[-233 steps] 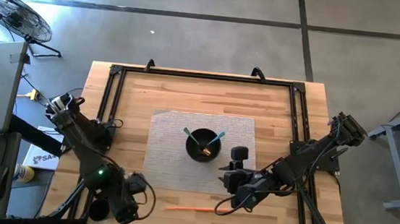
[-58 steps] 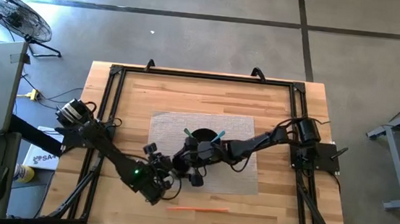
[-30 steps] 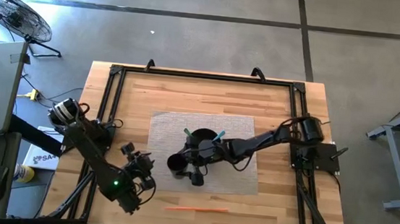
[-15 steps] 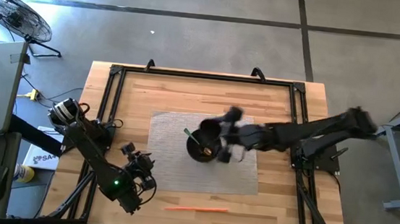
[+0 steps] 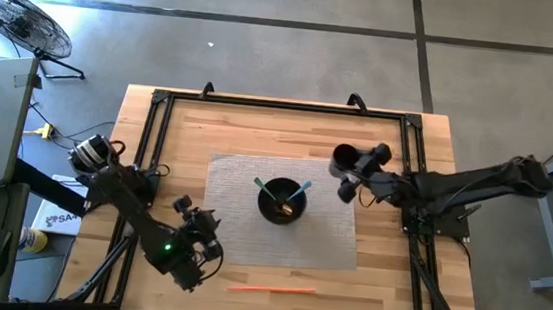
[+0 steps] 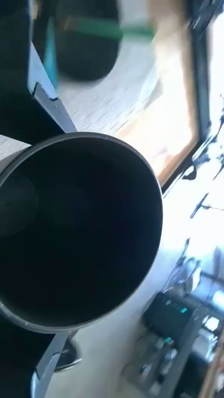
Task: Pick & Place Utensil
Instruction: Put the black cup to the top right of the black bowl on the gray mat, then put the orange straw into the black cup on the gray mat, then return to Home Position
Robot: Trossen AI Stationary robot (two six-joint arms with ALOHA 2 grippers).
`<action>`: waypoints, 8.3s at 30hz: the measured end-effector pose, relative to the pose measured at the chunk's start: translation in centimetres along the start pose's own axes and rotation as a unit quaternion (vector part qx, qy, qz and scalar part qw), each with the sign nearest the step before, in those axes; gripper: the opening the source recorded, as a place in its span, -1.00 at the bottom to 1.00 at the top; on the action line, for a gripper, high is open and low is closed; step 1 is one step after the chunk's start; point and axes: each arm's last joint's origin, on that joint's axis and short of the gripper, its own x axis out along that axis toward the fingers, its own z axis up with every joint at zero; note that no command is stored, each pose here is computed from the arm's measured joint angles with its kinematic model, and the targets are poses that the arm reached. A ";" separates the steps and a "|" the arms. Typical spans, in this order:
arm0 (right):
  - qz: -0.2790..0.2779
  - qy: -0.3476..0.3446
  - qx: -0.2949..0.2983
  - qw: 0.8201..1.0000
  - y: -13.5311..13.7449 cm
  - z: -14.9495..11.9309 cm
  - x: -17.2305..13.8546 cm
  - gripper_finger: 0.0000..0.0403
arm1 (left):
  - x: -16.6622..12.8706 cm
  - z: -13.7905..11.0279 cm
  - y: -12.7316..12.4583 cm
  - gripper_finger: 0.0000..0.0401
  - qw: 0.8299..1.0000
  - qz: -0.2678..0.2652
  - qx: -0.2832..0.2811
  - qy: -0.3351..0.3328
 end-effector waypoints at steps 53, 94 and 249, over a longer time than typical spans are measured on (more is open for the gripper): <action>0.030 0.137 0.029 0.990 -3.0 -7.4 4.8 0.98 | 5.1 -1.0 -1.1 -0.33 0.999 -0.048 -0.009 0.011; 0.449 0.237 -0.153 0.848 18.9 -5.9 -1.7 0.51 | 5.1 0.0 -1.3 -0.33 0.994 -0.020 -0.050 -0.096; -0.053 0.054 -0.457 0.886 -3.8 8.7 -5.9 -0.29 | 1.7 4.1 3.0 -0.33 0.990 -0.059 -0.107 -0.074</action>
